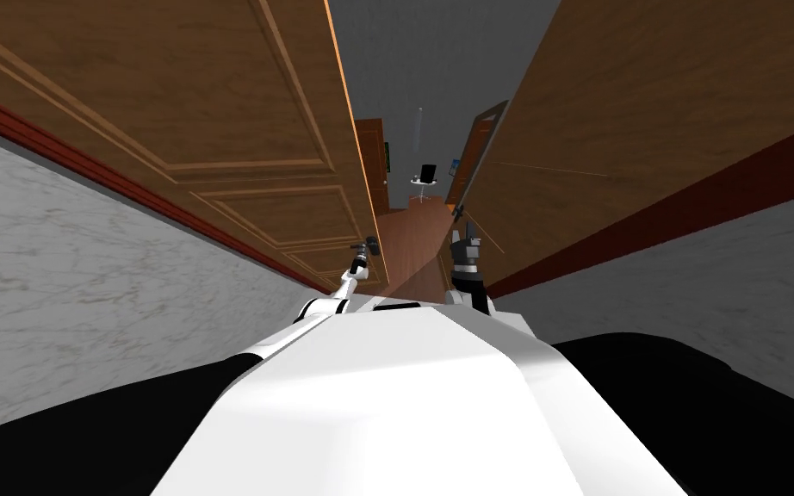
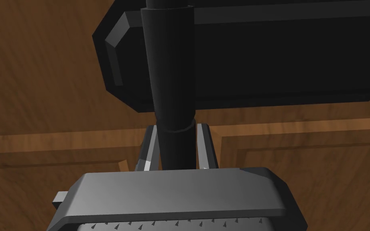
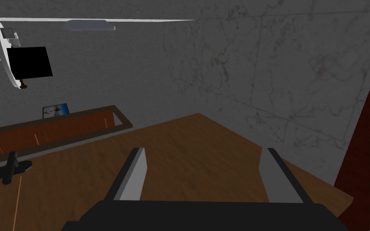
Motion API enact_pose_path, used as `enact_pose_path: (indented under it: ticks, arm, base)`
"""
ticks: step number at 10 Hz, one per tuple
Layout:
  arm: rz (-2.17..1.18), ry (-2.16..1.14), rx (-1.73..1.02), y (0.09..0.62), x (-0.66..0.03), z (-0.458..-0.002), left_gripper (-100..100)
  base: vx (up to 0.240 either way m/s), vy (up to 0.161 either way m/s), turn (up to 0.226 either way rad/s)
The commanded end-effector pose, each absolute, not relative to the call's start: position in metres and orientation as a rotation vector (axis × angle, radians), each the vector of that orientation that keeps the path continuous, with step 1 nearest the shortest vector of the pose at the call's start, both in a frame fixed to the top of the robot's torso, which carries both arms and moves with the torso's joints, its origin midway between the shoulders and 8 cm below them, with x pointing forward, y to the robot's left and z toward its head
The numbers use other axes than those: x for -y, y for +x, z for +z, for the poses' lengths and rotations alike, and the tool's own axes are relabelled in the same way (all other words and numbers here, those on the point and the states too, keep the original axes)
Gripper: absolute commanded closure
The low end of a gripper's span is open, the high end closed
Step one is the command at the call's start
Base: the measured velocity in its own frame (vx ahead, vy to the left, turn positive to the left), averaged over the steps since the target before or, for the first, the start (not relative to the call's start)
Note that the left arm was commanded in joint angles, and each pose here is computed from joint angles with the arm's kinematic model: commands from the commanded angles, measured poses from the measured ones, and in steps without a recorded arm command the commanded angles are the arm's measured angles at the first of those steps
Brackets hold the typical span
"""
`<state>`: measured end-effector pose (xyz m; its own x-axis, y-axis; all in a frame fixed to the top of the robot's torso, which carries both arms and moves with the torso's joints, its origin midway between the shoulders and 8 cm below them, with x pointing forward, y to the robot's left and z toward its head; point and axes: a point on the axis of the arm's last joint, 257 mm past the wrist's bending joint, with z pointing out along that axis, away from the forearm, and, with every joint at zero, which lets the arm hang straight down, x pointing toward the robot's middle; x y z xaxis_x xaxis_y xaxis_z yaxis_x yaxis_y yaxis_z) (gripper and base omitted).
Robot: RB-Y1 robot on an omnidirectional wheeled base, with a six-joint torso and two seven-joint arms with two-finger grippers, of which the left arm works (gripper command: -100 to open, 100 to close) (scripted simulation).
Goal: Push the door open
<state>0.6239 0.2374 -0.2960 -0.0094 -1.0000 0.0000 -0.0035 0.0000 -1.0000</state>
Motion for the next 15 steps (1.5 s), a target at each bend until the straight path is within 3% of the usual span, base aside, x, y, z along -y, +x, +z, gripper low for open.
enact_pose_path:
  ticks: [1, 15]
  arm:
    - [-1.183, -1.221, -1.191, 0.624, -0.261, -0.294, 100]
    - [-1.082, -1.284, -1.085, 0.616, -0.338, -0.293, 100]
  base:
    - [0.195, -0.119, 0.074]
    - [0.133, -0.098, 0.060]
